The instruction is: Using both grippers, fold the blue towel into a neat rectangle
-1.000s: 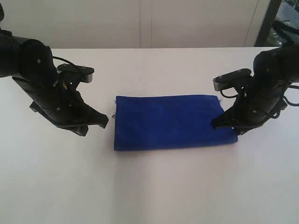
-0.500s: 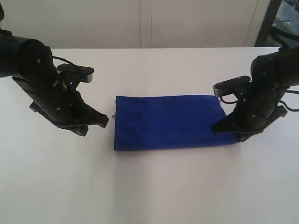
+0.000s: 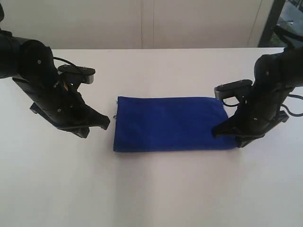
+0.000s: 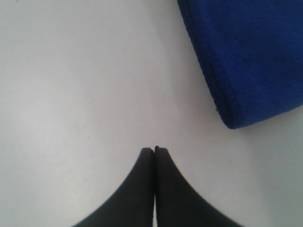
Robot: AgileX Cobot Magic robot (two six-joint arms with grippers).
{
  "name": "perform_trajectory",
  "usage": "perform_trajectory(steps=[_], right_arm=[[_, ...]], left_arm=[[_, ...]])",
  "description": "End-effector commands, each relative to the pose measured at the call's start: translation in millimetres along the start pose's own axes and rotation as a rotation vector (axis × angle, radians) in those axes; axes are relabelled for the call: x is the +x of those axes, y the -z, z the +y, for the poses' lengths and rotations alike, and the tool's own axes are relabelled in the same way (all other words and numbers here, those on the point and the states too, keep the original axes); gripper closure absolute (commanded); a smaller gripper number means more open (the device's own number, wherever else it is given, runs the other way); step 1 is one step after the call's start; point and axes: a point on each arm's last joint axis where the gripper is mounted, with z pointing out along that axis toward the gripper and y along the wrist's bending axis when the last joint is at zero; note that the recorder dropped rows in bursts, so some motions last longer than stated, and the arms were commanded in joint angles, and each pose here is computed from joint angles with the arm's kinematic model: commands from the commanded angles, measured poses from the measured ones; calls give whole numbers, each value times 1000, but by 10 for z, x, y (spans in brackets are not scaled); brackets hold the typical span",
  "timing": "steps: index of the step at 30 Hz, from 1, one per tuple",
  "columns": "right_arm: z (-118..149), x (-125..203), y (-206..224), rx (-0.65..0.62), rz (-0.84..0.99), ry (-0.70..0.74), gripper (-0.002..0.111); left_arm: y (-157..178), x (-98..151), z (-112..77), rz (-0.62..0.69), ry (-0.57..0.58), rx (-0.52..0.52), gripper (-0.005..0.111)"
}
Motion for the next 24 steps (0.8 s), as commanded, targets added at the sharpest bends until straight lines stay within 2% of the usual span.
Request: perform_trajectory(steps=[1,7,10,14,21,24], right_arm=[[-45,-5,62,3,-29,-11,108],[-281,75,518,-3,-111,-128,108],[-362,216,744,6,-166,-209,108],[-321,434,939,10,-230,-216,108],[-226,938,1317,18,-351,-222,108],[-184,1159,1473,22,-406,-221,108]], left_arm=[[30,32,5,10,4,-2,107],[254,85,22,13,-28,-30,107],[433,110,11,-17,8,-26,107],[628,144,32,-55,42,-53,107],[949,338,163,4,54,-204,107],[1124,420,205,-9,69,-240,107]])
